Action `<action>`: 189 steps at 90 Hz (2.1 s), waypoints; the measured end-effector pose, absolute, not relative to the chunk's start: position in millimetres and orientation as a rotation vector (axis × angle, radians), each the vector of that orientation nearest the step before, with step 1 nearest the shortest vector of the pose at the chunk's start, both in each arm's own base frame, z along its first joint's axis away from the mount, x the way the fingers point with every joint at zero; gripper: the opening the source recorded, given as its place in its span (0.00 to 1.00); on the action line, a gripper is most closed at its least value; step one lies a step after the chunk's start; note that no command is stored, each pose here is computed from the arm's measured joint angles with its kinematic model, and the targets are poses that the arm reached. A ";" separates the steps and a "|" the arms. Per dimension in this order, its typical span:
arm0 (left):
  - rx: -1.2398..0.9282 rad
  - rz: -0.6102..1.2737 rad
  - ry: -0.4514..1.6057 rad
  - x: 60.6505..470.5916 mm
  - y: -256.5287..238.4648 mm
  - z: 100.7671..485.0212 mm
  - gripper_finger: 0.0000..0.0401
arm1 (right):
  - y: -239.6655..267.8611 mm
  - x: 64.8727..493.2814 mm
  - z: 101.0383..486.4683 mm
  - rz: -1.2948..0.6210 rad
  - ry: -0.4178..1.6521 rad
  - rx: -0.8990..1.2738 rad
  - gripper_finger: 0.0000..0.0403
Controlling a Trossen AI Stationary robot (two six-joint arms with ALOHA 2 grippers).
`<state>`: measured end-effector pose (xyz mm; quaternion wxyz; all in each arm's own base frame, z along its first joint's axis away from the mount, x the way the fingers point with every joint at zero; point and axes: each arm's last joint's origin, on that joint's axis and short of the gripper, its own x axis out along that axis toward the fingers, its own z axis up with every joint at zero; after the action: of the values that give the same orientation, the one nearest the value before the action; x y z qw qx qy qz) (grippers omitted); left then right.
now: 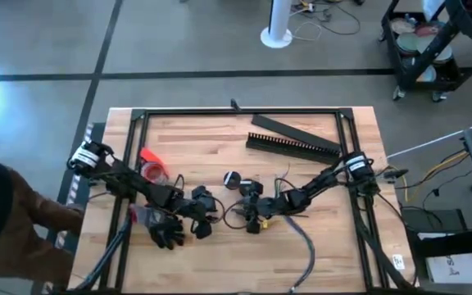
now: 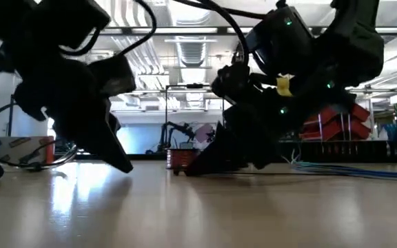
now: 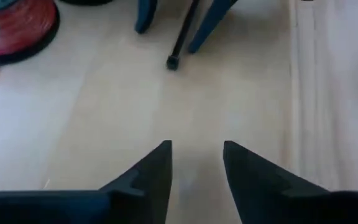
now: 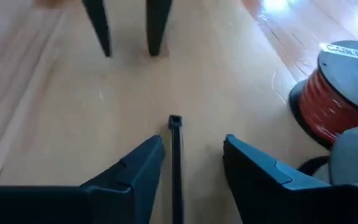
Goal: Ziptie cables
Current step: Wrap the black zip tie on the cables
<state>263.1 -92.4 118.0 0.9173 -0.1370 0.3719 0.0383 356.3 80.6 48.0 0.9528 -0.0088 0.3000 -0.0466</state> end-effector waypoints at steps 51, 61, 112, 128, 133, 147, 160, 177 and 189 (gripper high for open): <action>-0.282 0.088 0.722 260.9 -90.9 114.8 0.26 | 79.8 348.4 54.0 -0.031 0.748 -0.015 0.11; -0.281 0.083 0.698 262.4 -91.3 116.6 0.27 | 79.8 348.2 53.7 -0.023 0.749 -0.016 0.06; -0.209 0.123 0.588 268.2 -90.0 123.8 0.28 | 82.9 343.8 73.8 -0.006 0.732 -0.110 0.00; -0.180 0.143 0.549 270.1 -88.9 126.3 0.26 | 83.5 344.5 75.4 -0.013 0.717 -0.111 0.00; -0.187 0.139 0.529 272.1 -89.3 126.2 0.25 | 84.7 344.4 75.9 -0.025 0.711 -0.118 0.00; -0.215 0.137 0.499 278.1 -91.3 115.7 0.26 | 91.9 342.8 77.8 -0.067 0.687 -0.174 0.00; -0.268 0.138 0.469 283.1 -93.0 104.5 0.28 | 100.4 340.6 79.6 -0.121 0.664 -0.215 0.00; -0.364 0.135 0.400 288.4 -94.3 99.2 0.29 | 111.9 337.0 82.9 -0.227 0.608 -0.268 0.00; -0.410 0.152 0.284 294.3 -94.5 95.1 0.29 | 117.3 335.7 84.6 -0.287 0.564 -0.277 0.00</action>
<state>294.3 -94.5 95.1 0.9662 -0.2027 0.1406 0.0752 335.7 117.3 84.6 0.9410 -0.1356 0.2762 -0.1405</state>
